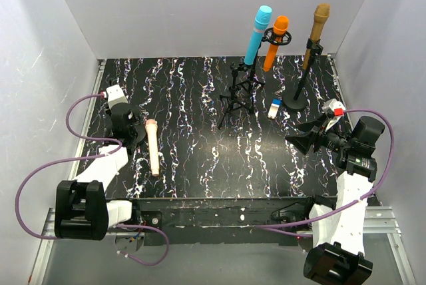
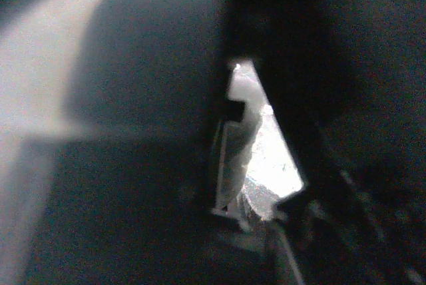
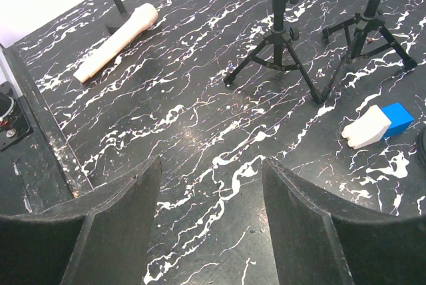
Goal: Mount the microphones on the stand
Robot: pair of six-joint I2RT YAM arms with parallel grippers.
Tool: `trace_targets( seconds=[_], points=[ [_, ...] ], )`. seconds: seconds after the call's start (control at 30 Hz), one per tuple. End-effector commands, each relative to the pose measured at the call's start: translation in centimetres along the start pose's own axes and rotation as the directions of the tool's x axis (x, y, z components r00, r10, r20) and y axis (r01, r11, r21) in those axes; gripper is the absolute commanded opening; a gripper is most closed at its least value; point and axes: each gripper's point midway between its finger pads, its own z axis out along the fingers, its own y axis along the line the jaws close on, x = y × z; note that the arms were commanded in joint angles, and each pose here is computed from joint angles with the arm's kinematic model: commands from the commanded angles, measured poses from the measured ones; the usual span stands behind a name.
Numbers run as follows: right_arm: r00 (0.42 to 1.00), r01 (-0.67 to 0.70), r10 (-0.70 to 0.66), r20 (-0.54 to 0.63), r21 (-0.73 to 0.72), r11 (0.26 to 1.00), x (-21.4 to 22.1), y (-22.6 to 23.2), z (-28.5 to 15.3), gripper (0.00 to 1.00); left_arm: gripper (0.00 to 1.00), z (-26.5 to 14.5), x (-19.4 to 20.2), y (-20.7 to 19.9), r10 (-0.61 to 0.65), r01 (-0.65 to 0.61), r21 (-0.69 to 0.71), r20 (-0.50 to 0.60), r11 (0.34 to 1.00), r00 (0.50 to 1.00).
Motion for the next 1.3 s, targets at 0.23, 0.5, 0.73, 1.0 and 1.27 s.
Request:
trace_targets(
  seconds=[0.23, 0.5, 0.73, 1.0, 1.27],
  points=[
    [1.0, 0.023, -0.023, 0.013, 0.004, 1.0, -0.6, 0.0, -0.1, 0.69, 0.0, -0.9, -5.5, -0.3, -0.002, -0.001, 0.023, 0.112, 1.0, 0.994],
    [1.0, 0.017, -0.017, 0.014, 0.0, 1.0, -0.6, 0.0, -0.1, 0.69, 0.0, -1.6, -6.6, -0.1, -0.007, 0.002, 0.031, 0.143, 1.0, 0.99],
    [1.0, 0.019, -0.019, 0.014, 0.002, 1.0, -0.6, 0.0, -0.1, 0.69, 0.0, -1.7, -6.2, -0.6, -0.01, 0.002, 0.059, 0.127, 0.998, 0.992],
    [1.0, 0.018, -0.019, 0.014, 0.006, 1.0, -0.6, -0.1, -0.1, 0.69, 0.0, -2.0, -6.2, -0.7, -0.01, 0.001, 0.076, 0.124, 0.997, 0.992],
    [1.0, 0.023, -0.023, 0.016, 0.002, 1.0, -0.6, 0.0, -0.1, 0.69, 0.0, -2.2, -6.2, -0.8, -0.011, 0.001, 0.084, 0.122, 0.996, 0.993]
  ],
)
